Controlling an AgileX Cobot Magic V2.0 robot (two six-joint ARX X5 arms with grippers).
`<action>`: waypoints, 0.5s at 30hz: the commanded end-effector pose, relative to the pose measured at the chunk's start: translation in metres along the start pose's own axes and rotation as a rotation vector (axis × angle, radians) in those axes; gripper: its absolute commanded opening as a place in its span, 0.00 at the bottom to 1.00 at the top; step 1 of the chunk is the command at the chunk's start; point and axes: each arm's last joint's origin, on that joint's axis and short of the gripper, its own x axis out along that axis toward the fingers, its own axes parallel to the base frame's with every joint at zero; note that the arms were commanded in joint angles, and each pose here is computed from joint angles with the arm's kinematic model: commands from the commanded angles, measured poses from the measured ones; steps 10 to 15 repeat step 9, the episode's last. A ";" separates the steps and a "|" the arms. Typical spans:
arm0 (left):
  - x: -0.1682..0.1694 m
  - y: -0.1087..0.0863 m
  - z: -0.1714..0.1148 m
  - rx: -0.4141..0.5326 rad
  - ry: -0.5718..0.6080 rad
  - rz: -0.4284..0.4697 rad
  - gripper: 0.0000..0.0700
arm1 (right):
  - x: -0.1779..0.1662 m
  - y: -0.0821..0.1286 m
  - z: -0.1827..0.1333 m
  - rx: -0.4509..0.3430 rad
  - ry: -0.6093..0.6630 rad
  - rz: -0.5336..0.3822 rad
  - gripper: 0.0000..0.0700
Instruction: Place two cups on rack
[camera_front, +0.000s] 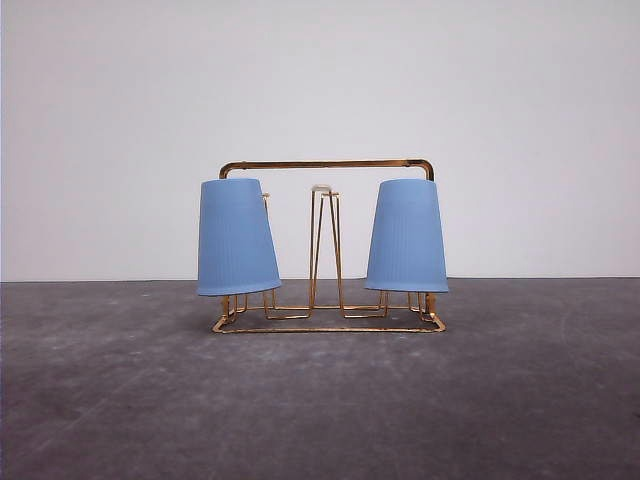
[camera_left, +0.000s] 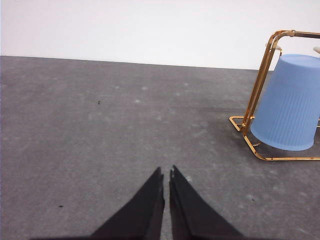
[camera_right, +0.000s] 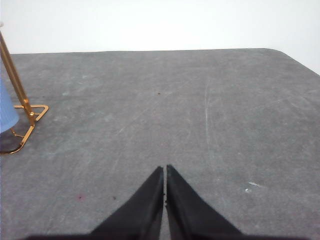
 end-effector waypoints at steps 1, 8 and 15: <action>0.001 0.000 -0.004 0.006 0.002 0.002 0.00 | 0.000 0.000 0.001 0.010 -0.009 0.002 0.01; 0.001 0.000 -0.004 0.006 0.002 0.002 0.00 | 0.000 0.000 0.001 0.010 -0.009 0.002 0.01; 0.001 0.000 -0.004 0.006 0.002 0.002 0.00 | 0.000 0.000 0.001 0.010 -0.009 0.002 0.01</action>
